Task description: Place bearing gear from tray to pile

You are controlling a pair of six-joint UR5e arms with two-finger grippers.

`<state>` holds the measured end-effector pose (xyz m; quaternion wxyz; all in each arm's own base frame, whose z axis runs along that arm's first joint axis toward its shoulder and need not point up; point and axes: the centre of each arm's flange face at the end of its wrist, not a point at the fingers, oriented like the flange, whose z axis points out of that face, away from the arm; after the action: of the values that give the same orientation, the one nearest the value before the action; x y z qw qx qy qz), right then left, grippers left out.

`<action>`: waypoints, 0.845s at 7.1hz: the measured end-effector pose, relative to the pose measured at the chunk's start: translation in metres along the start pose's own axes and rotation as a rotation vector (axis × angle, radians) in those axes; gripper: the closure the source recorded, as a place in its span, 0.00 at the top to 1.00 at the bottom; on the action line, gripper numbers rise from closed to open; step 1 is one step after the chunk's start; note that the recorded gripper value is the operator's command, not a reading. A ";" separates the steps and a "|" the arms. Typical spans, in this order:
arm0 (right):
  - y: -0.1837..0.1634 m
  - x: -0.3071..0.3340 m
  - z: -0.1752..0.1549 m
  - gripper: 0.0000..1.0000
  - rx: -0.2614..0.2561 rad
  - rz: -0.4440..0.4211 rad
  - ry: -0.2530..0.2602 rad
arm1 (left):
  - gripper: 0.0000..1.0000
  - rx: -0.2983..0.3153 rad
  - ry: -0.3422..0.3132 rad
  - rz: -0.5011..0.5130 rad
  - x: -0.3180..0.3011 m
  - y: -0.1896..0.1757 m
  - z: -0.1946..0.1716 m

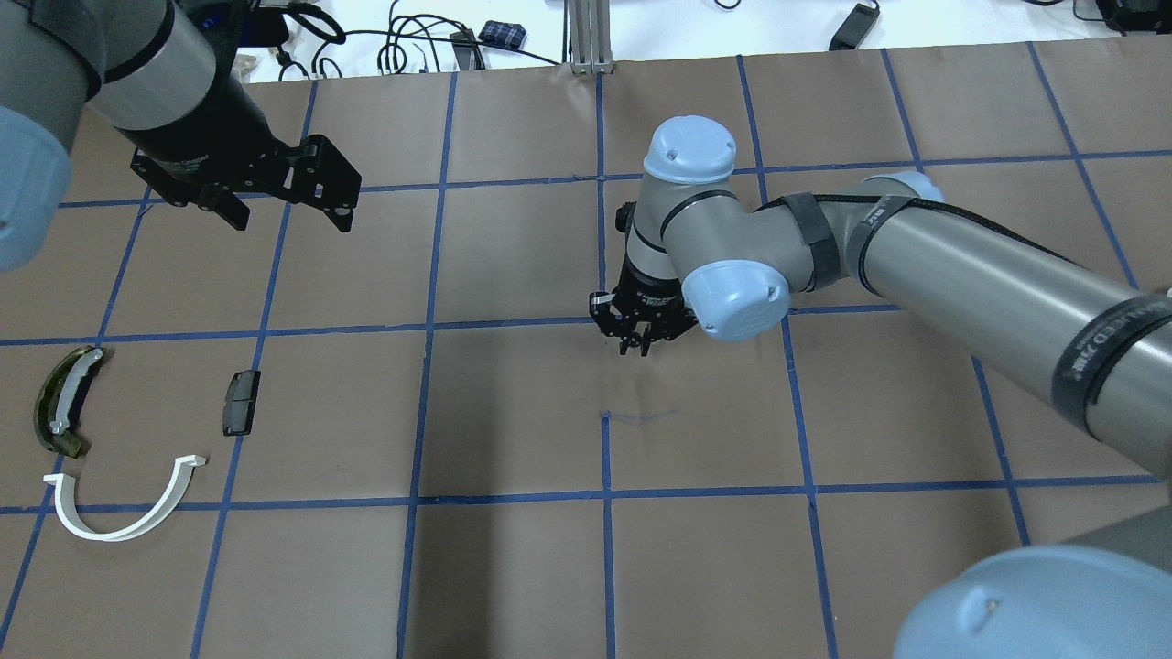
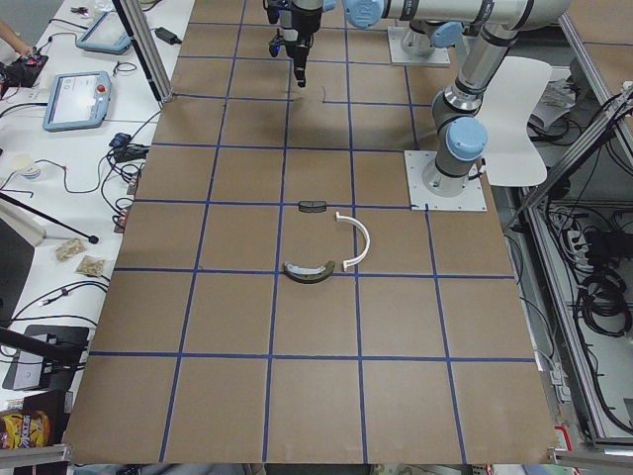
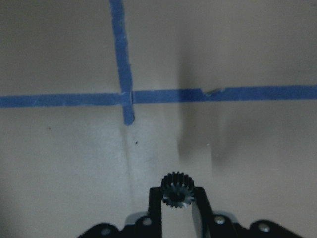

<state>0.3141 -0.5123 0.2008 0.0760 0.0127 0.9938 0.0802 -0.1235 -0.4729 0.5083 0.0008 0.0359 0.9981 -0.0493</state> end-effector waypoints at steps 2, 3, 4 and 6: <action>0.012 -0.018 0.016 0.70 0.003 -0.032 0.000 | 1.00 -0.008 -0.001 0.004 -0.004 0.001 0.001; 0.014 -0.020 0.020 0.85 0.001 -0.040 0.002 | 1.00 -0.012 -0.001 0.004 -0.003 0.001 0.002; 0.014 -0.022 0.020 0.88 0.005 -0.047 0.003 | 1.00 -0.013 -0.002 -0.002 -0.003 0.000 0.003; 0.000 -0.001 -0.001 0.91 0.053 -0.036 0.041 | 1.00 -0.013 0.003 -0.044 -0.002 -0.010 0.009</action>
<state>0.3146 -0.5122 0.2022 0.0569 -0.0048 0.9970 0.0528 -0.1217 -0.4836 0.5005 -0.0013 0.0139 0.9990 -0.0427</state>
